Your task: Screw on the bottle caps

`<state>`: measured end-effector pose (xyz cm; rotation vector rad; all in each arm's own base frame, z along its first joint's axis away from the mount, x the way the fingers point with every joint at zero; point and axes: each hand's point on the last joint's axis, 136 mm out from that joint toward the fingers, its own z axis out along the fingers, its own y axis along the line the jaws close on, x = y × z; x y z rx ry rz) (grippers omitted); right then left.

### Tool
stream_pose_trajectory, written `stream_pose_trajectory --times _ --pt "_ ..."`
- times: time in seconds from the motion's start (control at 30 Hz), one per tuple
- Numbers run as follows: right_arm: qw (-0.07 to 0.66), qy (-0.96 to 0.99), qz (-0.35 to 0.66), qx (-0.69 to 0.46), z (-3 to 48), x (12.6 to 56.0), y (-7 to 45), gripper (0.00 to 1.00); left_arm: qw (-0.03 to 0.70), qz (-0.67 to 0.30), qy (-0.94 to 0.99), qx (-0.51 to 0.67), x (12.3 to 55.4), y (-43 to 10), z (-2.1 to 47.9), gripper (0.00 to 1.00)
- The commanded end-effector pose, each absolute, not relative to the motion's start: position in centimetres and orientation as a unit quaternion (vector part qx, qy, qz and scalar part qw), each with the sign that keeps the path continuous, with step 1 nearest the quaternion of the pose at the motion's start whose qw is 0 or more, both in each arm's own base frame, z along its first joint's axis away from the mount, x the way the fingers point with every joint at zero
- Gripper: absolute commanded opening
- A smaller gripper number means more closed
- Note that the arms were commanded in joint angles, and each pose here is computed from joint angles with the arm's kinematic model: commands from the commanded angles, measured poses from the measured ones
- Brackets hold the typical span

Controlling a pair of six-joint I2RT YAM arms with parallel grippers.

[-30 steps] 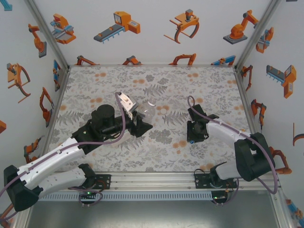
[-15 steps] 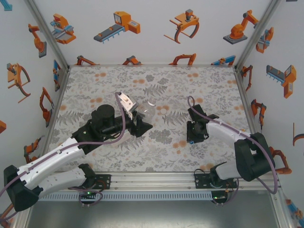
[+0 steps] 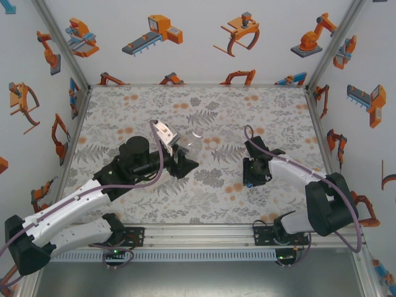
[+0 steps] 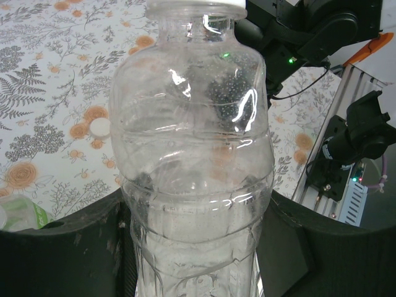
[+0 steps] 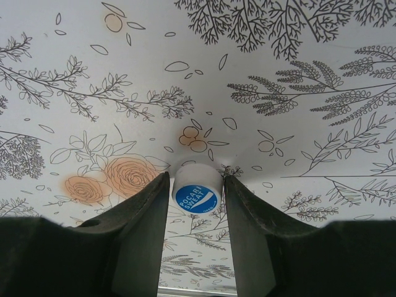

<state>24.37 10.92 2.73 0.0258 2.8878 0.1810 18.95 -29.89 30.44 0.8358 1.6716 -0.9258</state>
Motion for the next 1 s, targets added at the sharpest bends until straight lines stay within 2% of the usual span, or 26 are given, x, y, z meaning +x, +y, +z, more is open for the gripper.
stream_pose_trajectory --times 0.0,0.47,0.67,0.83,0.97 --pt "0.095 0.994 0.054 0.014 2.2 23.4 10.5 0.41 0.524 -0.394 0.676 0.336 19.1 -29.6 32.5 0.0" --pt "0.094 0.994 0.054 0.013 2.3 23.5 10.5 0.38 0.522 -0.398 0.674 0.339 19.0 -29.9 32.4 0.0" --pt "0.1 0.994 0.052 0.012 2.5 23.7 10.5 0.33 0.522 -0.396 0.674 0.341 19.1 -29.9 32.4 0.0" --pt "0.128 0.99 0.064 0.008 4.2 24.3 10.8 0.25 0.521 -0.377 0.682 0.35 19.2 -29.6 31.9 0.0" --pt "0.168 0.981 0.099 -0.013 6.9 25.0 11.8 0.23 0.51 -0.339 0.698 0.371 19.3 -28.9 31.0 0.0"
